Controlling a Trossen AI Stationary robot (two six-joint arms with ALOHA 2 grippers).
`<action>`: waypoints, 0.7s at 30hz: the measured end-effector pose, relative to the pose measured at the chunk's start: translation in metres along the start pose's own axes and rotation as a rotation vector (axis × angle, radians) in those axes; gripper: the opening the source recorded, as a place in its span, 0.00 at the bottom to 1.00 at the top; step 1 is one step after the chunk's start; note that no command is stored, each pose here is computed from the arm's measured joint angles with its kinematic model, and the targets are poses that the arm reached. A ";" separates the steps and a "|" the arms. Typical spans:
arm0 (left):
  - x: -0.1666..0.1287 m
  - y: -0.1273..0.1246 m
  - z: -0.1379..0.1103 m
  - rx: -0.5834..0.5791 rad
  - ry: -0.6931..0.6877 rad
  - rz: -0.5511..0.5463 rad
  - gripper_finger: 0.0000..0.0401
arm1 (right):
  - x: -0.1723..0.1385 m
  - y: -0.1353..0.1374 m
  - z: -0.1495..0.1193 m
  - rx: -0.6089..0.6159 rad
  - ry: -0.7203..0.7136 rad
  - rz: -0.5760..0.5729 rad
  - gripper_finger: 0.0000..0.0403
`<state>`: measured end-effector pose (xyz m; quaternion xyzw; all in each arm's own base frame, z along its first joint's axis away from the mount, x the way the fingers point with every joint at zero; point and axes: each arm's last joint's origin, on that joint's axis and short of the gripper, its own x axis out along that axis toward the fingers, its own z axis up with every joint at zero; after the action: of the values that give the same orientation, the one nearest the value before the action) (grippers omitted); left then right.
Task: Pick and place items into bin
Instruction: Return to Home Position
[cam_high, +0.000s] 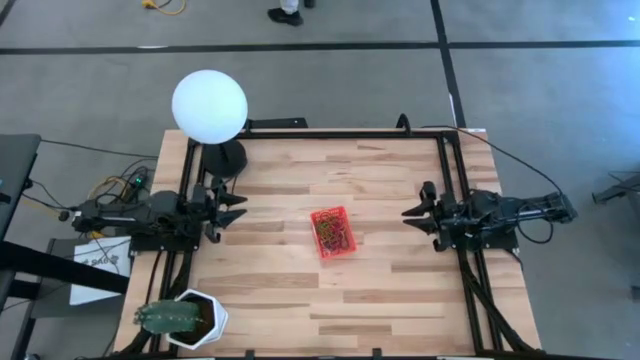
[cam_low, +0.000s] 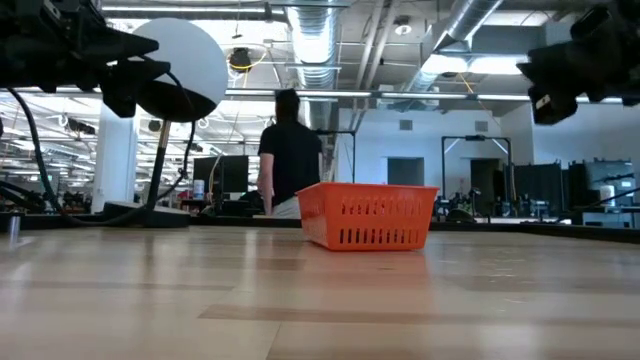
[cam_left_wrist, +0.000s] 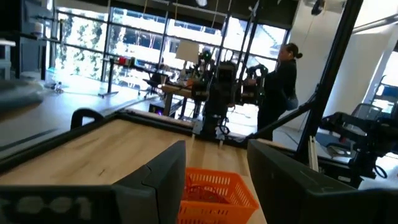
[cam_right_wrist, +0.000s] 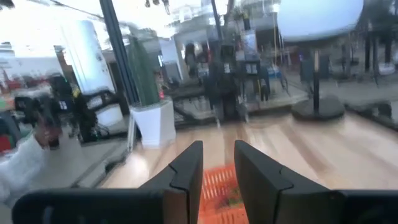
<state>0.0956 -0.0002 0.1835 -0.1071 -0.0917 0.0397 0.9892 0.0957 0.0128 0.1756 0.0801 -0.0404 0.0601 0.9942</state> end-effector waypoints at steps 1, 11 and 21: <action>0.000 0.000 0.001 0.007 -0.007 -0.001 0.41 | 0.000 -0.001 -0.003 0.005 0.018 -0.004 0.22; 0.000 0.002 -0.008 0.037 0.081 0.030 0.41 | 0.000 -0.003 -0.007 0.063 0.050 -0.064 0.22; -0.001 0.003 -0.011 -0.026 0.109 0.037 0.41 | 0.000 -0.003 -0.007 0.063 0.050 -0.063 0.22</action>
<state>0.0969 0.0001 0.1723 -0.1236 -0.0361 0.0508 0.9904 0.0970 0.0115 0.1681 0.1109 -0.0109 0.0319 0.9933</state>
